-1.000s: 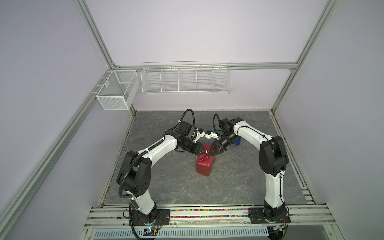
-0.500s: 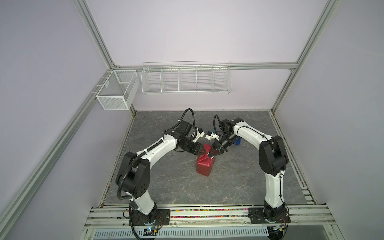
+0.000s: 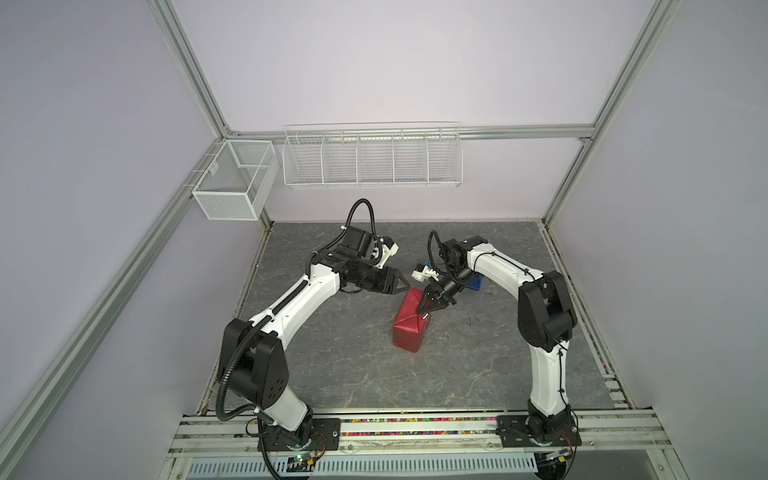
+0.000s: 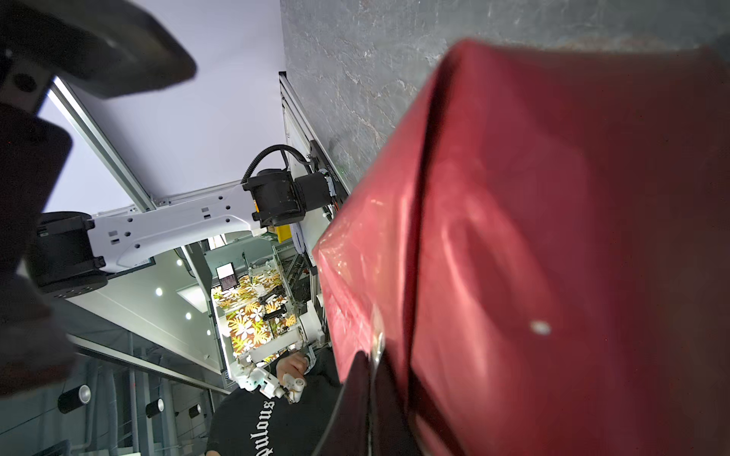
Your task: Wrap the gift box in paper
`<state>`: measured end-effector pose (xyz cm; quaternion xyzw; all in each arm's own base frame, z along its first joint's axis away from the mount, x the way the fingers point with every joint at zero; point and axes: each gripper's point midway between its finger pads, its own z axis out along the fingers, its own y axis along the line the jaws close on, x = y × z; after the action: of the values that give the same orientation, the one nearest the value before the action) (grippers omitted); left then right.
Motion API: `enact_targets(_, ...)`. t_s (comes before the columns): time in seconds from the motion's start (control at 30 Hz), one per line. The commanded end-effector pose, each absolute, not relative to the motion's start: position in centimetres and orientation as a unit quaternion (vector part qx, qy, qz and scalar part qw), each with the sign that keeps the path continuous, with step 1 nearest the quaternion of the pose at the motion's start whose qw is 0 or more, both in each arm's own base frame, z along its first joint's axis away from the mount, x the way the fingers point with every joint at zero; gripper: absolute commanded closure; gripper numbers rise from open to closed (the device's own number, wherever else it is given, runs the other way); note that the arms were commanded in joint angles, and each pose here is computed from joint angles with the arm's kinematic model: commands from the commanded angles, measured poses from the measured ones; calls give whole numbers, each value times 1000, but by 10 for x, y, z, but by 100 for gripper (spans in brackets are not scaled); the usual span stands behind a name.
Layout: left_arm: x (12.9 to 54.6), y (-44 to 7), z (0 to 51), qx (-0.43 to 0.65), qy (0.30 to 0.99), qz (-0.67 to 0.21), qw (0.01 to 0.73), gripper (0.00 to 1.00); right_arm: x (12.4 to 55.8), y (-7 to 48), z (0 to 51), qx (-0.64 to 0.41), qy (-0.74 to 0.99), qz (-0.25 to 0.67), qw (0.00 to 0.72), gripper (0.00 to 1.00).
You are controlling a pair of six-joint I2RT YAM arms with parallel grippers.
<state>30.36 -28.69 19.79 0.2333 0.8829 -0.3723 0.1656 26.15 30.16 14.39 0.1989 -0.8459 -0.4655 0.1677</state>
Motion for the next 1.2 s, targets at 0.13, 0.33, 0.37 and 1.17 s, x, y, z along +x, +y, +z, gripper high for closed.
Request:
enact_targets(0.13,298,-299,164,218,901,-356,117,38,257,290,113,184,-866,-423,194,91)
enact_targets(0.33,299,-298,146,210,912,-336,104,42,257,290,113,184,-866,-422,194,91)
enact_targets(0.37,299,-297,143,207,915,-330,102,43,257,290,113,185,-866,-422,193,91)
enact_targets(1.17,293,-271,78,190,948,-249,54,47,258,303,150,162,-843,-479,186,67)
